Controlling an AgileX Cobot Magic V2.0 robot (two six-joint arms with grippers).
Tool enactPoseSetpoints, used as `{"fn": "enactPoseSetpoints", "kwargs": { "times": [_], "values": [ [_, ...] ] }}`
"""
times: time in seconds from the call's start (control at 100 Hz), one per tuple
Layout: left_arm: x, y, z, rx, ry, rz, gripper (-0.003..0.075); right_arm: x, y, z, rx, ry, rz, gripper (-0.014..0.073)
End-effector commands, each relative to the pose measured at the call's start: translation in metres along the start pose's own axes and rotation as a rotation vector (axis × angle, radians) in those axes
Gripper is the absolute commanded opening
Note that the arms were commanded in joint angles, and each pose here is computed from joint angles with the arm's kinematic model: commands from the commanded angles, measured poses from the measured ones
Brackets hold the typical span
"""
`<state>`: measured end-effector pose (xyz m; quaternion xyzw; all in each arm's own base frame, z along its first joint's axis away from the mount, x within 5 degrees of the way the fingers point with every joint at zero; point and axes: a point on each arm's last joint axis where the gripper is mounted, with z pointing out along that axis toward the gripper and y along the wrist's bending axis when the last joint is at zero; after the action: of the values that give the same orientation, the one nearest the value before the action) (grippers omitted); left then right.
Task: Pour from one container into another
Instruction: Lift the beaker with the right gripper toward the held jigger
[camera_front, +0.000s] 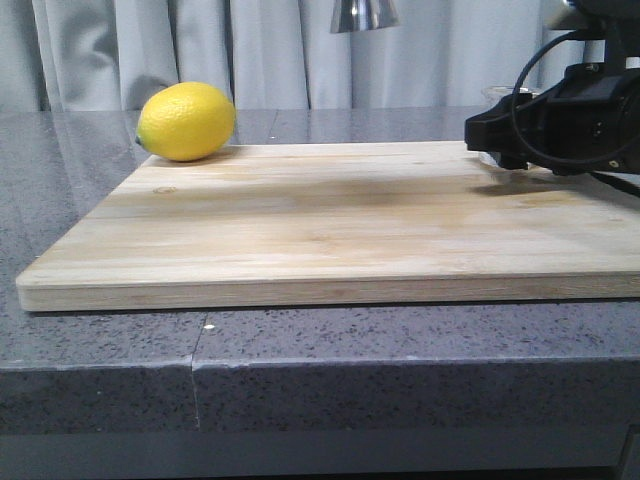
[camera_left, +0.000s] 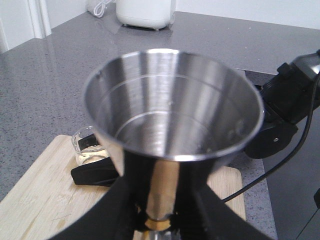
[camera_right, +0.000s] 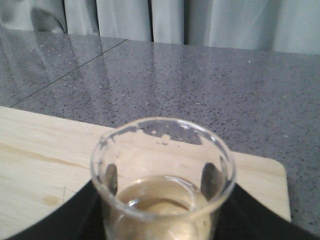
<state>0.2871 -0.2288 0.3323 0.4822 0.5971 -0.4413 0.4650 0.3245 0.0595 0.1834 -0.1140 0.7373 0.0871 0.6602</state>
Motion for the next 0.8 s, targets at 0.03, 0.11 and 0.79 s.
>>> {"fn": "enactPoseSetpoints", "kwargs": {
  "times": [0.03,0.11,0.79],
  "values": [
    [-0.032,-0.014,-0.010,0.027,-0.110,0.021,0.0125,-0.025,-0.002,0.000,0.002,-0.141,-0.020,0.0220],
    [-0.032,-0.014,-0.010,0.027,-0.110,0.021,0.0125,-0.025,-0.002,0.000,0.002,-0.141,-0.020,0.0220],
    [-0.013,-0.004,0.000,0.043,-0.038,-0.015,0.0125,-0.104,0.013,-0.048,-0.082,-0.254,-0.207,0.0220]
  ]
}}
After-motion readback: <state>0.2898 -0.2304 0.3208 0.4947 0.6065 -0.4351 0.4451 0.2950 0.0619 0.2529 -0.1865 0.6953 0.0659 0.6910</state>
